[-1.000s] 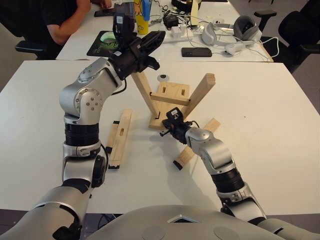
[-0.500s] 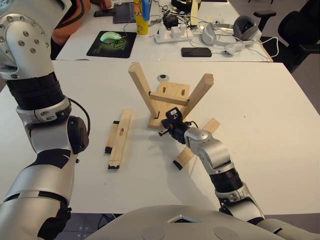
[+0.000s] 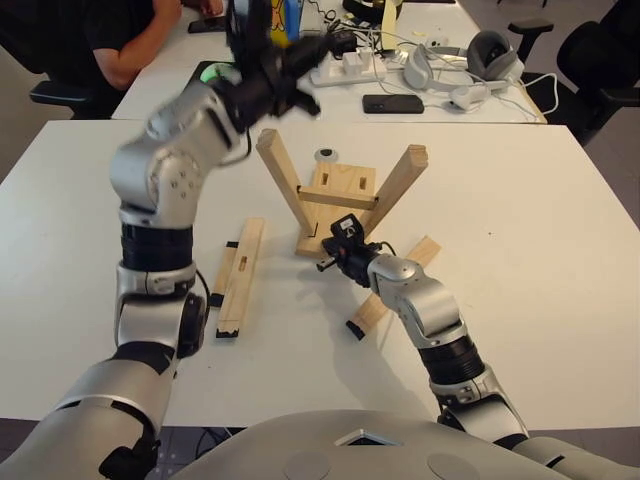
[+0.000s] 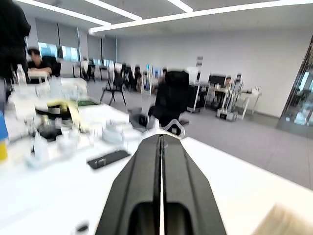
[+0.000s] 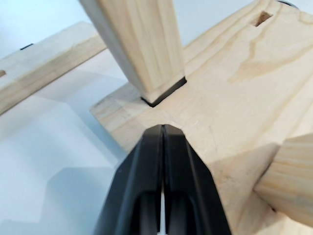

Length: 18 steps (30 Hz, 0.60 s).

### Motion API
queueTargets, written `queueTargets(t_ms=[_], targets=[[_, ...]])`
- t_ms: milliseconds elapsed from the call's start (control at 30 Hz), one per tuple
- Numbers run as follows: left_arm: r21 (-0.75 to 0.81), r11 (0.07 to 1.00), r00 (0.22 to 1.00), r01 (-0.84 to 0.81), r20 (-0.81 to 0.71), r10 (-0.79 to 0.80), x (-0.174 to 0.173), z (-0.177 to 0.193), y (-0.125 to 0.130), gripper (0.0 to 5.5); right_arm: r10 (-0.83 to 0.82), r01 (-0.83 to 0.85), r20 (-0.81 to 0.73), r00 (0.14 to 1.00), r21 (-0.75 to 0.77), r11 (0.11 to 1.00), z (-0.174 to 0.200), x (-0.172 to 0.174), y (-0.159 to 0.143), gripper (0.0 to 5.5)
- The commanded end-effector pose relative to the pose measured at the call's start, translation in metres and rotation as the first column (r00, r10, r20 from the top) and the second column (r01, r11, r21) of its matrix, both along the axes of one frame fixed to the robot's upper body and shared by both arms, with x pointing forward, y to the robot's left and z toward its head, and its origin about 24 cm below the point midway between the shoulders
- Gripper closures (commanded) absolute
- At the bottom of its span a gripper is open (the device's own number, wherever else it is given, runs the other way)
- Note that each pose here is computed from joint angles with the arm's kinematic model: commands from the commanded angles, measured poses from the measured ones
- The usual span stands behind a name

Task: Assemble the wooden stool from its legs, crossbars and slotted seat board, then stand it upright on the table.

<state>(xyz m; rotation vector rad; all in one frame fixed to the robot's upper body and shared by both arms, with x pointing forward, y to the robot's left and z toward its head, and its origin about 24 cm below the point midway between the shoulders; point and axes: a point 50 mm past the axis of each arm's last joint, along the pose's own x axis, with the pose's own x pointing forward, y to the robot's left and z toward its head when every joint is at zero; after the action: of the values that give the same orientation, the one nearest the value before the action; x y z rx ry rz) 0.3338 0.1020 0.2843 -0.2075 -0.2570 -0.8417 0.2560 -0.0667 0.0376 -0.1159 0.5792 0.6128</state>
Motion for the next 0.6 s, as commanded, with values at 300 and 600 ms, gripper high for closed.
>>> queueTargets(t_ms=[300, 600], targets=[[0.134, 0.989, 0.997, -0.056, -0.049, 0.063, 0.011, -0.01, 0.027, 5.48, -0.061, 0.007, -0.368, 0.928, -0.146, 0.989, -0.073, -0.042, -0.017, 5.5], [0.208, 0.972, 0.981, 0.107, -0.18, -0.07, -0.006, -0.067, -0.014, 5.48, -0.047, -0.01, -0.367, 0.929, -0.151, 0.989, -0.072, -0.041, -0.018, 5.5]])
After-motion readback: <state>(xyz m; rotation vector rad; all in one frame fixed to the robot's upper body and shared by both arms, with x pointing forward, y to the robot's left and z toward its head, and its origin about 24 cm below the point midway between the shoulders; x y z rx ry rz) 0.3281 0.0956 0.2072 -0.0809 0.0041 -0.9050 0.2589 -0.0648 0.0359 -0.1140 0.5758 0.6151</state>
